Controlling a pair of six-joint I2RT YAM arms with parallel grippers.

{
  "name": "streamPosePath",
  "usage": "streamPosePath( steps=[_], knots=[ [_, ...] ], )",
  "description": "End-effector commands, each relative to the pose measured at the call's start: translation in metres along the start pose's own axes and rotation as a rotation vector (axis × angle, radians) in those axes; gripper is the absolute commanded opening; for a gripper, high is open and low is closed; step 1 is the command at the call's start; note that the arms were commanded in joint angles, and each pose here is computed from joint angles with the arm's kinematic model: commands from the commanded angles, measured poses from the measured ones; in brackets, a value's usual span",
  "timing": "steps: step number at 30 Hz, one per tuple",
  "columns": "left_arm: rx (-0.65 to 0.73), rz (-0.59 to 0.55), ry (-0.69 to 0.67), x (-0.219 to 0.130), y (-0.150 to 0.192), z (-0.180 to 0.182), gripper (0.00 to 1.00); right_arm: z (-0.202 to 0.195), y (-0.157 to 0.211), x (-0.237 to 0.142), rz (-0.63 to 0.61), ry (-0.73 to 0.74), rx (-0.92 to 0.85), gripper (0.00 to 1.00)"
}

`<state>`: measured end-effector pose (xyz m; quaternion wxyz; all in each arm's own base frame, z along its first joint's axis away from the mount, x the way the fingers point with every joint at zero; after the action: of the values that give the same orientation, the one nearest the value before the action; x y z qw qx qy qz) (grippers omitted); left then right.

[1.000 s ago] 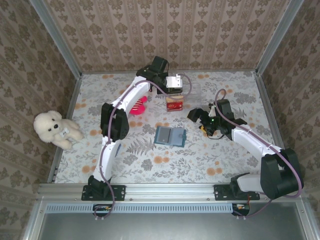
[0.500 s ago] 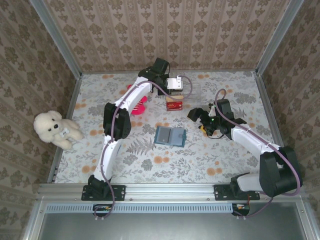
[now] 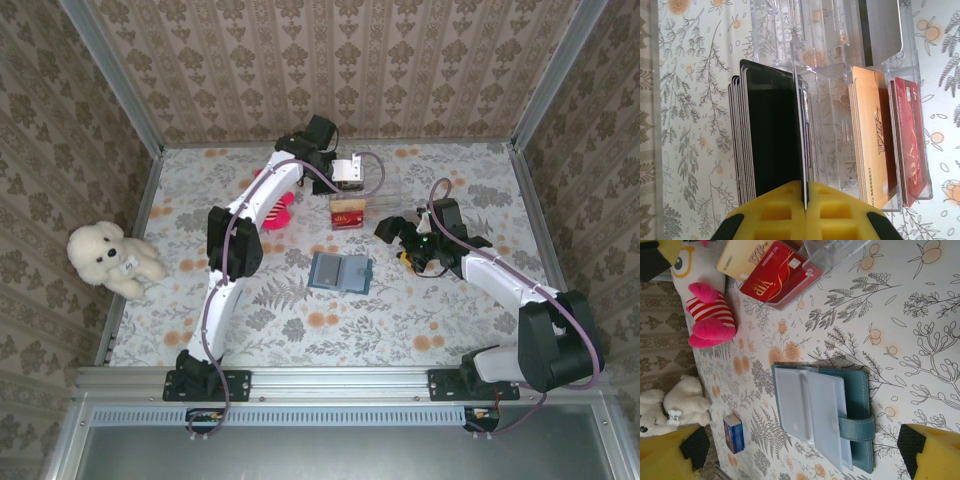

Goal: Take the credit cards out of the card holder

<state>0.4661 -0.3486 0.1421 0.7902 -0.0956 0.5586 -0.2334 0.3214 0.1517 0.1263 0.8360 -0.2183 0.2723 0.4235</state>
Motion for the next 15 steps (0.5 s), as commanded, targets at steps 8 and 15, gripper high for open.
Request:
streamPosePath(
  steps=[8,15],
  knots=[
    [-0.031,0.004,-0.036,0.001,-0.005,0.008,0.00,0.000,0.001,0.002,0.015,-0.024,0.023,1.00],
    [-0.023,0.012,-0.084,0.002,-0.011,0.014,0.04,0.001,0.002,0.004,0.024,-0.030,0.024,1.00]
  ],
)
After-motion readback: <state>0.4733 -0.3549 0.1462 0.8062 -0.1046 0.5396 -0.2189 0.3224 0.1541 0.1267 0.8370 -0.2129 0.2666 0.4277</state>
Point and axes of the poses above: each hand's point on the last joint's axis, 136 mm out from that joint toward the fingers, its own x axis out along the fingers, its own z axis along the line the jaws close on, y = z × x, the point moved 1 cm from there along -x, back along the fingers, and after that the axes turned 3 degrees about x, right-handed, at the moved point
